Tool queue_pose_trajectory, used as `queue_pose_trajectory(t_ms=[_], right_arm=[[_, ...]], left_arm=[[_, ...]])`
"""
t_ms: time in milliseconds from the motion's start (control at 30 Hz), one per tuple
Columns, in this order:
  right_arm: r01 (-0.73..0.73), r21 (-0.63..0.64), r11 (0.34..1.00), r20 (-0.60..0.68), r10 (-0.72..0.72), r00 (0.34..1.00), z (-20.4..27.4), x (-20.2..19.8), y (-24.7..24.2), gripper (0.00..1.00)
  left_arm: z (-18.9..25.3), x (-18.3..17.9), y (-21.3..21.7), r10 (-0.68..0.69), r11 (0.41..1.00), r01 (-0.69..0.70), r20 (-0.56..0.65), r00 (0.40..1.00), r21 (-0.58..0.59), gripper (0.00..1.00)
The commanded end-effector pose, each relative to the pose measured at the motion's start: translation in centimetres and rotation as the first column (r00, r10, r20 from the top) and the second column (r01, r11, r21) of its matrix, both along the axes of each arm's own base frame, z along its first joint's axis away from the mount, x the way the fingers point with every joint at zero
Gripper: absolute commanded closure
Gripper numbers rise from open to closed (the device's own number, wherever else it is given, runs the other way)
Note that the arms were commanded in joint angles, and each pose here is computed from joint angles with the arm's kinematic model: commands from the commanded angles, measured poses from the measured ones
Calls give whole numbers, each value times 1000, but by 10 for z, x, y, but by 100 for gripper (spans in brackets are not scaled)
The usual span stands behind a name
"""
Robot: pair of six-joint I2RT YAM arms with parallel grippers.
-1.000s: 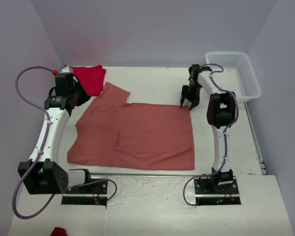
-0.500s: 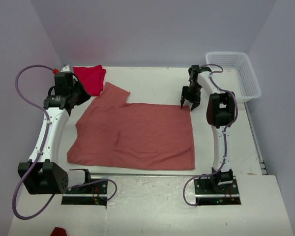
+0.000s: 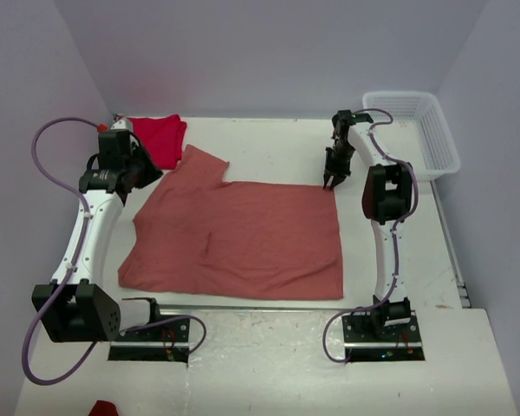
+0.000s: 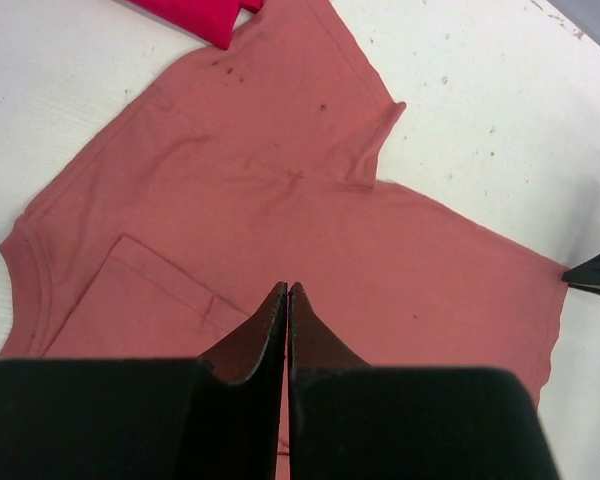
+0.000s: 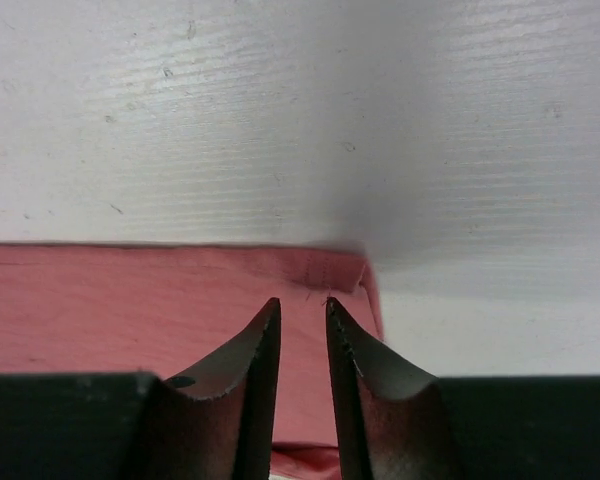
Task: Fold and stack the t-shirts
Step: Grap the side of the flattened tshirt furthest away from the robot with both arms
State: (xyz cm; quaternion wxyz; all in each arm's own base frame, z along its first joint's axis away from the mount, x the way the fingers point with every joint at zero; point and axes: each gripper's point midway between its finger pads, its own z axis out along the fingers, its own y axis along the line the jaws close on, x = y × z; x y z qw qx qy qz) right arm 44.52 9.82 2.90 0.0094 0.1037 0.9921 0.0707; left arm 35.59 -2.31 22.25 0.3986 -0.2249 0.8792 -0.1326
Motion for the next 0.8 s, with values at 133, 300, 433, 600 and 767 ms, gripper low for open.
queue_pose_trajectory(t_ms=[133,300,433,600,767], right_arm=[[-7,15,1000,-4,7,1000,8,0,1,65],[-7,-17,1000,2,7,1000,5,1,-4,49],[-5,-3,1000,-16,5,1000,7,-3,-2,49],[-14,-65,998,40,16,999,9,4,-5,49],[-65,-146,987,116,83,990,17,10,-18,40]], left_arm=[[16,5,-8,-68,998,68,58,996,11,99],[5,3,-12,-76,997,77,42,996,-11,99],[-1,0,-15,-82,996,83,36,996,-28,99],[5,1,-17,-91,995,92,52,995,-33,99],[3,-3,-16,-94,995,95,48,994,-25,99]])
